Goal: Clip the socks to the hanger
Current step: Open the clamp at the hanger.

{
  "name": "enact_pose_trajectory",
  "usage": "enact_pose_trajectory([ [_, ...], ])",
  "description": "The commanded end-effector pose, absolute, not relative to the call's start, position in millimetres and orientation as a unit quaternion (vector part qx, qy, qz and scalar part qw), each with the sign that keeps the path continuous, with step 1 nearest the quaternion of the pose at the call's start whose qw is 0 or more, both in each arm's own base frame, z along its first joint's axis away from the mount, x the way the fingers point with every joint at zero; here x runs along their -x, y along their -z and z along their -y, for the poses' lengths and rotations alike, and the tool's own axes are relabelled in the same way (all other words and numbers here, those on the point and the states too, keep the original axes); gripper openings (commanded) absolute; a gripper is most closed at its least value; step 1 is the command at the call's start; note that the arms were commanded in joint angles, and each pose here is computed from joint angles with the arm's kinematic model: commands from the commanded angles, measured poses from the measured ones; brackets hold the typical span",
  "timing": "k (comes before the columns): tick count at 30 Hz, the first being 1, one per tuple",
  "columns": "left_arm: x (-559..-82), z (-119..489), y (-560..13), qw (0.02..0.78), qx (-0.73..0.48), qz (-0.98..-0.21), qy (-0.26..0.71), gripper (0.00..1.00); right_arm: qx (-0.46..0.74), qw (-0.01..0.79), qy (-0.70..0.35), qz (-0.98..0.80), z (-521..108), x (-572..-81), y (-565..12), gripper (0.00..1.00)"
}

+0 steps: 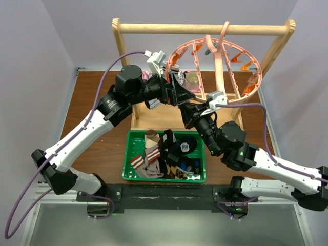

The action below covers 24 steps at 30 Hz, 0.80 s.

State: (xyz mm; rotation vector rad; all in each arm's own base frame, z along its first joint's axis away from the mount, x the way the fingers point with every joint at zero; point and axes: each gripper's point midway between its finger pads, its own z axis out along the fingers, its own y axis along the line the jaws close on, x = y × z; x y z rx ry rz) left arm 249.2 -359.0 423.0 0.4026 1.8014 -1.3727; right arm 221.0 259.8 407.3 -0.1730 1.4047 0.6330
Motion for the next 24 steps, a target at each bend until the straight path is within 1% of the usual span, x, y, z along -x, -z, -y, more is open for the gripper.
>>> enact_pose_trajectory([
  [1, -253.7, 369.0, -449.3, 0.431, -0.163, -0.685, 0.564, 1.0, 0.121, 0.693, -0.324, -0.633, -287.9, -209.7, -407.6, 0.14],
  [3, -260.2, 373.8, -445.7, 0.432, -0.164, -0.688, 0.559, 0.98, 0.127, 0.696, -0.324, -0.629, -291.3, -210.4, -414.5, 0.18],
  [4, -262.9, 374.9, -446.0, 0.437, -0.167, -0.687, 0.556, 0.82, 0.136, 0.693, -0.325, -0.629, -296.7, -210.2, -413.7, 0.19],
  [5, -267.0, 377.0, -448.3, 0.442, -0.166, -0.686, 0.554, 0.74, 0.136, 0.694, -0.328, -0.626, -297.2, -209.7, -418.8, 0.2],
  [6, -269.4, 377.1, -448.1, 0.444, -0.164, -0.688, 0.55, 0.68, 0.139, 0.694, -0.329, -0.626, -298.7, -209.0, -419.0, 0.22],
  [7, -272.8, 376.1, -449.4, 0.45, -0.16, -0.689, 0.545, 0.61, 0.139, 0.695, -0.328, -0.625, -298.1, -209.5, -420.1, 0.27],
  [9, -276.2, 375.2, -451.5, 0.457, -0.155, -0.69, 0.539, 0.61, 0.136, 0.694, -0.327, -0.627, -296.2, -209.6, -421.1, 0.34],
  [10, -276.2, 374.1, -452.1, 0.458, -0.154, -0.691, 0.538, 0.62, 0.136, 0.693, -0.323, -0.63, -294.1, -209.7, -418.4, 0.35],
  [14, -278.2, 367.4, -448.5, 0.464, -0.144, -0.701, 0.523, 0.61, 0.115, 0.695, -0.312, -0.637, -275.4, -209.1, -415.0, 0.49],
  [21, -277.8, 361.8, -450.3, 0.466, -0.134, -0.704, 0.52, 0.6, 0.076, 0.699, -0.274, -0.656, -221.4, -204.5, -400.9, 0.53],
  [22, -276.7, 361.1, -451.3, 0.465, -0.134, -0.703, 0.521, 0.59, 0.084, 0.691, -0.256, -0.671, -216.8, -204.6, -385.5, 0.54],
  [24, -275.1, 361.2, -450.6, 0.462, -0.134, -0.704, 0.523, 0.59, 0.081, 0.686, -0.251, -0.678, -210.9, -203.6, -376.7, 0.54],
])
